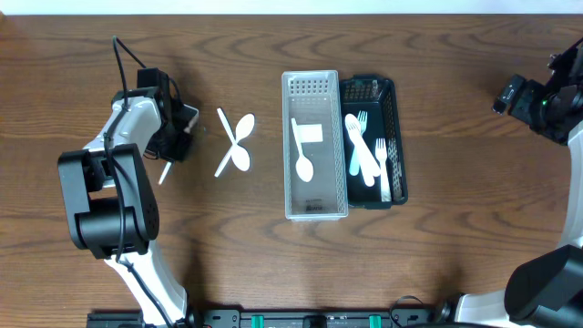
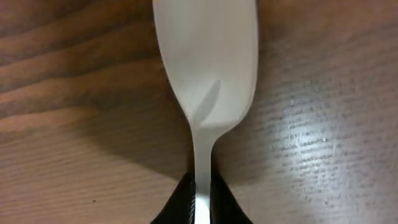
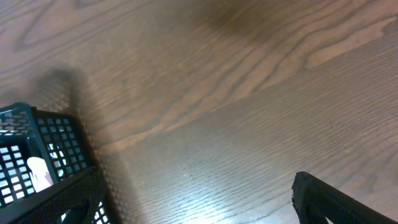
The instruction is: Pack container
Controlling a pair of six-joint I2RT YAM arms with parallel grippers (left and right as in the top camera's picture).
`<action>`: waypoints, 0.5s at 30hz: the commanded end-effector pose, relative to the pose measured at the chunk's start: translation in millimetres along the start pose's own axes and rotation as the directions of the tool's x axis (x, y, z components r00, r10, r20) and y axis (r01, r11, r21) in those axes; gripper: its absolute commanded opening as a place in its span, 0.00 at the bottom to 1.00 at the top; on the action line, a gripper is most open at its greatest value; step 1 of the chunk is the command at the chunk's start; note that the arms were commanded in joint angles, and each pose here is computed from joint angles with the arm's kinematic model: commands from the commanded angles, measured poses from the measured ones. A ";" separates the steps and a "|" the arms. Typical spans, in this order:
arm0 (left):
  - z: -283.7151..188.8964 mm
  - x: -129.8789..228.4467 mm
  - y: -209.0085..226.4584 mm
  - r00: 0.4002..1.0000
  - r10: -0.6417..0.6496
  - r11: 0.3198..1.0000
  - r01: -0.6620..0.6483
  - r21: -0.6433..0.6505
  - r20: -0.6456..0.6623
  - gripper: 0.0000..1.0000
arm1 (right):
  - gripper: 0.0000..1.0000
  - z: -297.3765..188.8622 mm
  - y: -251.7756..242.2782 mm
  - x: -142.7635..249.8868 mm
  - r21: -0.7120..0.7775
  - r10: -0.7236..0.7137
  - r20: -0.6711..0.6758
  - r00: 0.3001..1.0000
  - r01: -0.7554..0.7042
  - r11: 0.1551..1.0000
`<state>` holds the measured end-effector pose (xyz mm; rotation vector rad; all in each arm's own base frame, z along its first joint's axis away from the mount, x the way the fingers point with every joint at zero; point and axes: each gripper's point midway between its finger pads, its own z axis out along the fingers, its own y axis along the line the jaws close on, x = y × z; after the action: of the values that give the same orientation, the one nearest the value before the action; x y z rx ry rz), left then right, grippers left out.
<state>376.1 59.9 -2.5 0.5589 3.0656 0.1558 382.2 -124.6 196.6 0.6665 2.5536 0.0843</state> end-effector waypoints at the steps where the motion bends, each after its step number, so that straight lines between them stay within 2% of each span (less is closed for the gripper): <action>1: 4.5 9.3 -4.0 0.998 -0.056 0.998 0.056 0.008 -0.038 0.06 | 0.99 3.1 -5.9 2.7 0.016 0.020 -0.015 1.000 -0.020 1.000; 7: -29.5 4.7 -16.0 0.973 -0.228 0.974 0.228 0.003 -0.043 0.06 | 0.99 3.1 -6.3 5.1 0.018 0.021 -0.025 0.999 -0.020 1.000; 11: -87.5 -6.6 -37.9 0.958 -0.288 0.958 0.288 0.000 0.000 0.06 | 0.99 3.1 -6.3 5.2 0.018 0.021 -0.025 0.999 -0.020 1.000; 15: -157.4 -28.1 -90.1 0.934 -0.337 0.941 0.328 0.087 0.120 0.06 | 0.99 3.1 -6.3 5.1 0.018 0.021 -0.025 0.999 -0.021 1.000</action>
<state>354.3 -8.5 88.4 0.2137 3.1407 0.1223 378.6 -123.3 194.5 0.6724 2.5704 0.0867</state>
